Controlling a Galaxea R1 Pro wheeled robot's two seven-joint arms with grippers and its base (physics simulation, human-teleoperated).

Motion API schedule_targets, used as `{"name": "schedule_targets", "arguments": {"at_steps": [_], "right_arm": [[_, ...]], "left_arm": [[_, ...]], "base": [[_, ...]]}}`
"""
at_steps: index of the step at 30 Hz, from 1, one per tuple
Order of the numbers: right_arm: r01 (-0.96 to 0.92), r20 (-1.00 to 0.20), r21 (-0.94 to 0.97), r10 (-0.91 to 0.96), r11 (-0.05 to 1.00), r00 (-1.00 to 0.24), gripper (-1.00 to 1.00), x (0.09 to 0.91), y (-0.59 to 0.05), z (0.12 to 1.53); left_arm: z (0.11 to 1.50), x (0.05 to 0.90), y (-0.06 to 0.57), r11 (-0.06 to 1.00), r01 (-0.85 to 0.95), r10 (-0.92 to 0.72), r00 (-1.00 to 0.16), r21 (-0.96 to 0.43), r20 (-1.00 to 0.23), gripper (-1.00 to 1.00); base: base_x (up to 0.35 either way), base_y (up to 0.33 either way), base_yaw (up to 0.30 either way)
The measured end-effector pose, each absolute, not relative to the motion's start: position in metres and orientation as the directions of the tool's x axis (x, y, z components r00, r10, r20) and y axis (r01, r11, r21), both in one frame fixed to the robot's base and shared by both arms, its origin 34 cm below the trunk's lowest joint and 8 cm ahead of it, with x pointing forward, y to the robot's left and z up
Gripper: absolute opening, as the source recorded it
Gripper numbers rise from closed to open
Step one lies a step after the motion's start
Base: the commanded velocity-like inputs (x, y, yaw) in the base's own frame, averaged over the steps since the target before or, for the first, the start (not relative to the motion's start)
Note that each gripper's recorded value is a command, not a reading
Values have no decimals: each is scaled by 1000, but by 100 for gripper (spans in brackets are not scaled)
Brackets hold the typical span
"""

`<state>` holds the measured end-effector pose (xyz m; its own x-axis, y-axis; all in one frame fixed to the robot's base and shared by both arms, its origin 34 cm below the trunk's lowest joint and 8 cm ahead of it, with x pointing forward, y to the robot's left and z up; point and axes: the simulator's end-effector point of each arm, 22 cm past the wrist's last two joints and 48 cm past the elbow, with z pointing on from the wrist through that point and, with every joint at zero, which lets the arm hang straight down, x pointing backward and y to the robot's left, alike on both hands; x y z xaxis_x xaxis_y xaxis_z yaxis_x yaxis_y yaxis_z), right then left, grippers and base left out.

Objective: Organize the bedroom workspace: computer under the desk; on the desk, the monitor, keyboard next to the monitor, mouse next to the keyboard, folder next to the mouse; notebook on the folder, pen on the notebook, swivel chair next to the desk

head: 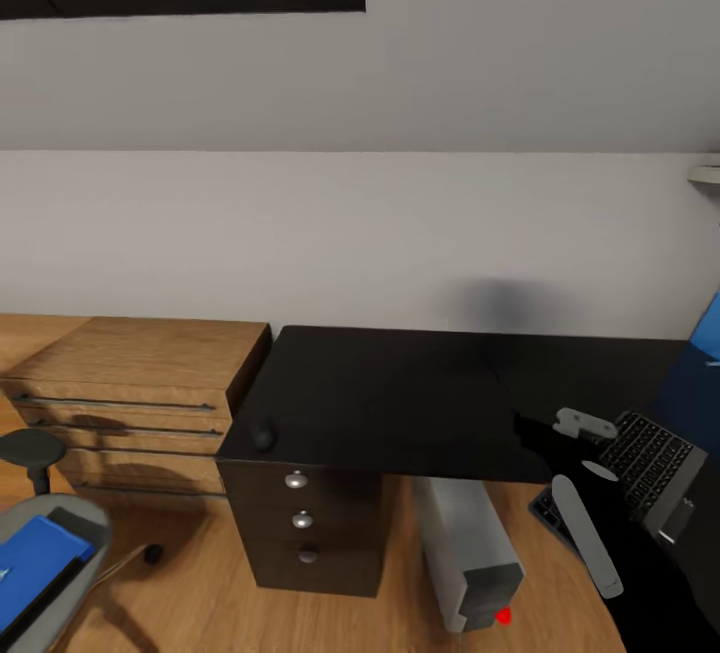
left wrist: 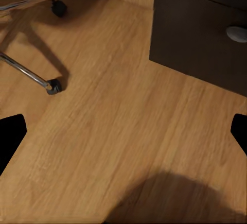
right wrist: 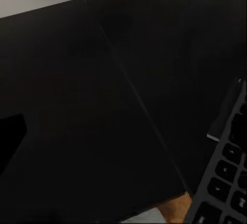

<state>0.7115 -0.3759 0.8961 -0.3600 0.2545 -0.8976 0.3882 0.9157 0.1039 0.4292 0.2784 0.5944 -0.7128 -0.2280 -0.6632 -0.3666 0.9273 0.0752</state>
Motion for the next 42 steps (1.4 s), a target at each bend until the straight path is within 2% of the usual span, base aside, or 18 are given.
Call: {"name": "schedule_targets", "arguments": {"at_steps": [6,15,26,42], "right_arm": [[389,-897,105,256,915,-361,100,711,-376,896],[389,-897,106,257,915,-360,100,711,-376,896],[391,-880,125,284,912,-382,100,709,-372,882],[410,-735,385,543,827,-406,100,705,-344,846]], "left_arm": [[595,429,277,928,-366,-228,-712,74,-664,100],[595,430,277,928,-365,-227,-712,74,-665,100],[595,430,278,929,-364,-225,-711,75,-666,100],[597,433,274,929,-365,-229,-705,67,-671,100]], "base": [[-269,213,-214],[-202,261,-35],[74,215,-36],[11,16,-241]]}}
